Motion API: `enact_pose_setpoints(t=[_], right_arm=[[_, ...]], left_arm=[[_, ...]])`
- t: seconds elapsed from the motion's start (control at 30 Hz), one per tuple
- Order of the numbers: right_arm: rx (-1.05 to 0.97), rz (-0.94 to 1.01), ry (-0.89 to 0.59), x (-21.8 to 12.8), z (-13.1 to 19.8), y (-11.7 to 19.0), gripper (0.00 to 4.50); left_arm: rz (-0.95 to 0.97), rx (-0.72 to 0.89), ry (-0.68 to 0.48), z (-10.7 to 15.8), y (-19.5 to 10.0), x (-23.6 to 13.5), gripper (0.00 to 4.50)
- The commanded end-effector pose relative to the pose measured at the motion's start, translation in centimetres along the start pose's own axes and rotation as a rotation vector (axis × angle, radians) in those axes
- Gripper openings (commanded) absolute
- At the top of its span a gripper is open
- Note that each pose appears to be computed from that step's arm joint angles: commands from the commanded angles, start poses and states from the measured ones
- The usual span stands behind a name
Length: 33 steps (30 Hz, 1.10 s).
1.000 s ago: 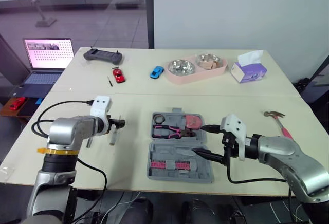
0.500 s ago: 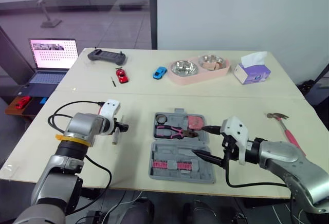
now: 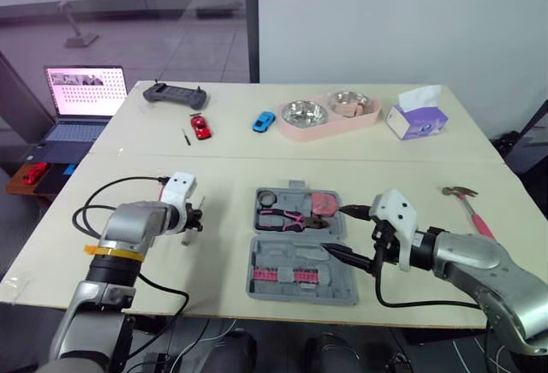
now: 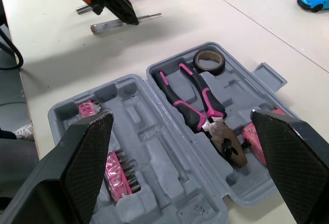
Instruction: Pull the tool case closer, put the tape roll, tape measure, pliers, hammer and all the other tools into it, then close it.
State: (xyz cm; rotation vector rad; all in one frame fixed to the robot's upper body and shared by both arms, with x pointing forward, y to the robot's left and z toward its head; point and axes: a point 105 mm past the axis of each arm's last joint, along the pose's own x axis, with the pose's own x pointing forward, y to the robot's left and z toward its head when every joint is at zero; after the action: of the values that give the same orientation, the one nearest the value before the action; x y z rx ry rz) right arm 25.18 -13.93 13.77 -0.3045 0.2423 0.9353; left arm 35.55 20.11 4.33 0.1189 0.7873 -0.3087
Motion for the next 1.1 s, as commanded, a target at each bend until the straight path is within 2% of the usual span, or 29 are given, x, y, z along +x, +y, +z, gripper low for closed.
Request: enact_pose_setpoints(t=[0.03, 0.07, 0.17, 0.33, 0.37, 0.67, 0.9, 1.1], right_arm=[[-0.038, -0.009, -0.038, -0.3, 1.3, 0.1, 4.5], [-0.038, -0.011, -0.038, -0.3, 1.3, 0.1, 4.5], [-0.03, -0.021, -0.042, -0.4, 1.3, -0.1, 4.5], [-0.023, -0.025, -0.044, -0.3, 1.3, -0.2, 4.5], [-0.021, -0.025, -0.045, -0.3, 1.4, -0.2, 4.5], [-0.031, -0.031, -0.041, -0.4, 1.7, -0.7, 4.5], [-0.033, -0.032, -0.038, -0.4, 1.7, -0.9, 4.5], [-0.047, -0.028, -0.024, -0.7, 1.8, -1.3, 4.5]], left_arm=[[-0.047, 0.0, 0.077, -3.4, -1.0, 1.1, 0.76], [-0.046, 0.0, 0.076, -3.6, -1.0, 1.1, 0.76], [-0.041, 0.029, 0.052, -3.9, -0.9, 1.0, 1.63], [-0.032, 0.004, 0.001, -3.6, -0.9, 0.5, 4.1], [-0.032, 0.002, -0.005, -3.6, -0.9, 0.5, 4.47], [0.016, -0.04, -0.039, -4.9, -0.8, 0.1, 4.47], [0.111, -0.103, -0.127, -4.7, 0.1, 0.5, 4.47], [0.17, -0.147, -0.159, -5.1, 0.5, 0.4, 4.47]])
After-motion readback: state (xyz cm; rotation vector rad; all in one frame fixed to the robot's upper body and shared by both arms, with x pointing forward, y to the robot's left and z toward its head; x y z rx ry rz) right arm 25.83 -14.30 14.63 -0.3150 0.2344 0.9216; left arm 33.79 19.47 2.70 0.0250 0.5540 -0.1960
